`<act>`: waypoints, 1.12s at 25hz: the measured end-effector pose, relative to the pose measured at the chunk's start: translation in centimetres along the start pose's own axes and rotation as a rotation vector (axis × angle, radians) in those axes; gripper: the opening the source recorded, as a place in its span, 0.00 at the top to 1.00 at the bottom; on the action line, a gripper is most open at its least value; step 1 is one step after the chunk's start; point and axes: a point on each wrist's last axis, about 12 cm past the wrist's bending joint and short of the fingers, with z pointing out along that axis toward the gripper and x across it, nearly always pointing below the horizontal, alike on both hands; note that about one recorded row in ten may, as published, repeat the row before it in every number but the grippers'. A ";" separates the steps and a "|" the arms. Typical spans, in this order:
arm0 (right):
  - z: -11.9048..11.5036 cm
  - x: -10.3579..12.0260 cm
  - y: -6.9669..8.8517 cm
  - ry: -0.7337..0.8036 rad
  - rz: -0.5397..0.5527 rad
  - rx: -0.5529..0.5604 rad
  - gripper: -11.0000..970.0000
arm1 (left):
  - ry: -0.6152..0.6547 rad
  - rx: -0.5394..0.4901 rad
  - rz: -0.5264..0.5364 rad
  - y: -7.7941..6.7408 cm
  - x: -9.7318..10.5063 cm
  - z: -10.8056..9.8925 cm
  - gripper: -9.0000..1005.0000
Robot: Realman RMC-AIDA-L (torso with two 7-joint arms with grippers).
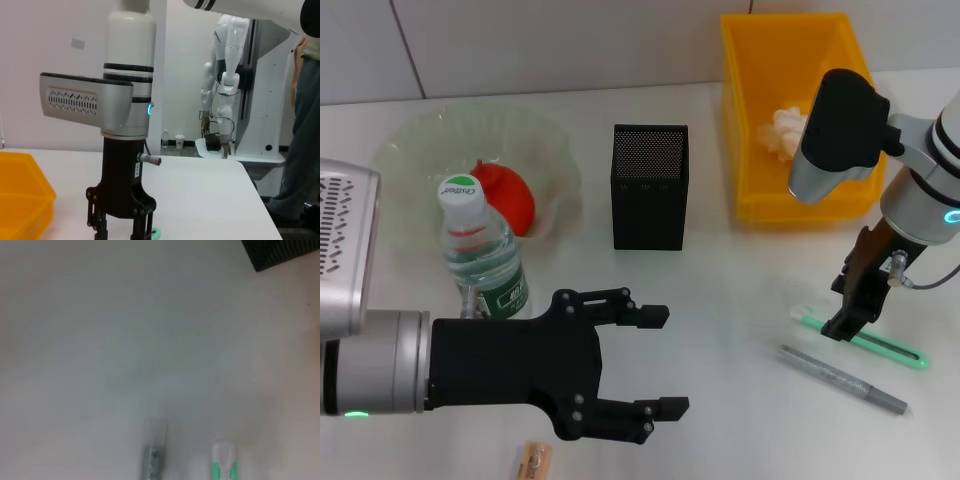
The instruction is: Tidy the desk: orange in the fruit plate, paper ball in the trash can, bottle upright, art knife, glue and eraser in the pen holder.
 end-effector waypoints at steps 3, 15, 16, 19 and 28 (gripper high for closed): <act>0.1 0.0 0.0 -0.004 0.001 0.004 0.36 | 0.002 0.002 0.000 0.1 0.0 0.0 0.19; 0.5 -0.3 0.2 -0.005 -0.010 -0.010 0.39 | 0.002 -0.001 -0.003 0.2 0.0 0.0 0.19; 0.5 -0.4 0.3 -0.004 -0.013 -0.011 0.39 | 0.003 -0.001 -0.003 0.2 0.0 0.0 0.19; 0.5 -0.5 0.4 -0.001 -0.017 -0.009 0.44 | 0.004 -0.002 -0.003 0.2 0.0 0.0 0.19; 0.8 -0.7 0.5 0.009 -0.024 0.001 0.49 | 0.004 -0.004 -0.001 0.3 0.0 0.0 0.19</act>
